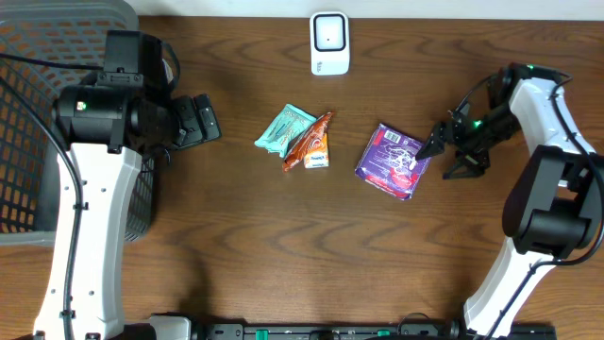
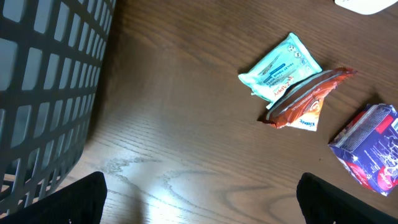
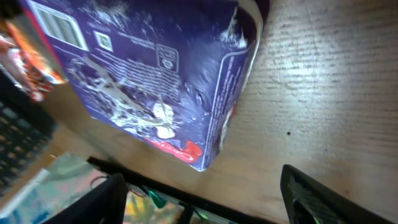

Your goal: Scan the item barcode

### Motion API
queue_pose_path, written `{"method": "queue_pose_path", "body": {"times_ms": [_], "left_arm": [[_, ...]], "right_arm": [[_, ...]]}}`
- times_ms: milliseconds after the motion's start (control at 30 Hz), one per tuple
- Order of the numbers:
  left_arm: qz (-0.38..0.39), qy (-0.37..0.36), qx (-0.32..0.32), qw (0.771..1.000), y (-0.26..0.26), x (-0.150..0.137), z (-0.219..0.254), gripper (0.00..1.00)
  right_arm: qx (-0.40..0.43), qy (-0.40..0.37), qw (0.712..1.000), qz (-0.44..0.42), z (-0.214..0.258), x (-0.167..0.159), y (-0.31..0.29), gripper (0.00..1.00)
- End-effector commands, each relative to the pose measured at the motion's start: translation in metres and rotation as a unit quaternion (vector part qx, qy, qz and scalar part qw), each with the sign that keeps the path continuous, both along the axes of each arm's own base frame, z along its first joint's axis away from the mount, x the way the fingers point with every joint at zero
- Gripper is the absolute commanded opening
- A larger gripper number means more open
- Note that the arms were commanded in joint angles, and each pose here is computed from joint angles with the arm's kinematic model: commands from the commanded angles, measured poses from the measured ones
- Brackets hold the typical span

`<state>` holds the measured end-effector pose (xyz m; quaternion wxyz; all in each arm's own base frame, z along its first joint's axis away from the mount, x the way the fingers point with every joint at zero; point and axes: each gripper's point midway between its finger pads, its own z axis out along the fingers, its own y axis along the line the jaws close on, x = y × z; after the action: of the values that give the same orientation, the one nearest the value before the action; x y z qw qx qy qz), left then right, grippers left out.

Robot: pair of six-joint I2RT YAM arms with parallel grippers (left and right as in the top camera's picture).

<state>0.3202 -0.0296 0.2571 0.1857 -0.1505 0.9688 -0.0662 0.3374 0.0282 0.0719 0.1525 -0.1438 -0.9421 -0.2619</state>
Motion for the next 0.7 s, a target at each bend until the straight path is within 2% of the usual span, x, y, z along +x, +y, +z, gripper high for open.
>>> {"method": "queue_pose_path", "body": {"times_ms": [0,133,300,367,400,467,600,667], "left_arm": [[0.008,0.000,0.003,1.000,0.003,-0.001,0.001,0.98],[0.008,0.000,0.003,1.000,0.003,-0.001,0.001,0.98],[0.008,0.000,0.003,1.000,0.003,-0.001,0.001,0.98],[0.008,0.000,0.003,1.000,0.003,-0.001,0.001,0.98],[0.008,0.000,0.003,1.000,0.003,-0.001,0.001,0.98],[0.008,0.000,0.003,1.000,0.003,-0.001,0.001,0.98],[0.008,0.000,0.003,1.000,0.003,-0.001,0.001,0.98],[0.008,0.000,0.003,1.000,0.003,-0.001,0.001,0.98]], "right_arm": [[-0.041,-0.010,0.998,0.044,0.001,-0.004,0.001,0.77],[-0.074,0.010,0.995,0.070,-0.008,-0.014,0.006,0.82],[-0.077,0.009,0.993,0.084,-0.022,-0.018,0.019,0.79],[-0.082,0.008,0.994,0.076,-0.032,-0.019,0.022,0.68],[-0.085,0.007,0.994,0.069,-0.037,-0.018,0.024,0.59],[-0.080,-0.003,0.995,0.059,-0.049,-0.015,0.031,0.38],[-0.039,-0.036,0.997,0.054,-0.058,-0.006,0.051,0.01],[-0.026,-0.046,0.997,0.052,-0.056,-0.001,0.056,0.01]]}}
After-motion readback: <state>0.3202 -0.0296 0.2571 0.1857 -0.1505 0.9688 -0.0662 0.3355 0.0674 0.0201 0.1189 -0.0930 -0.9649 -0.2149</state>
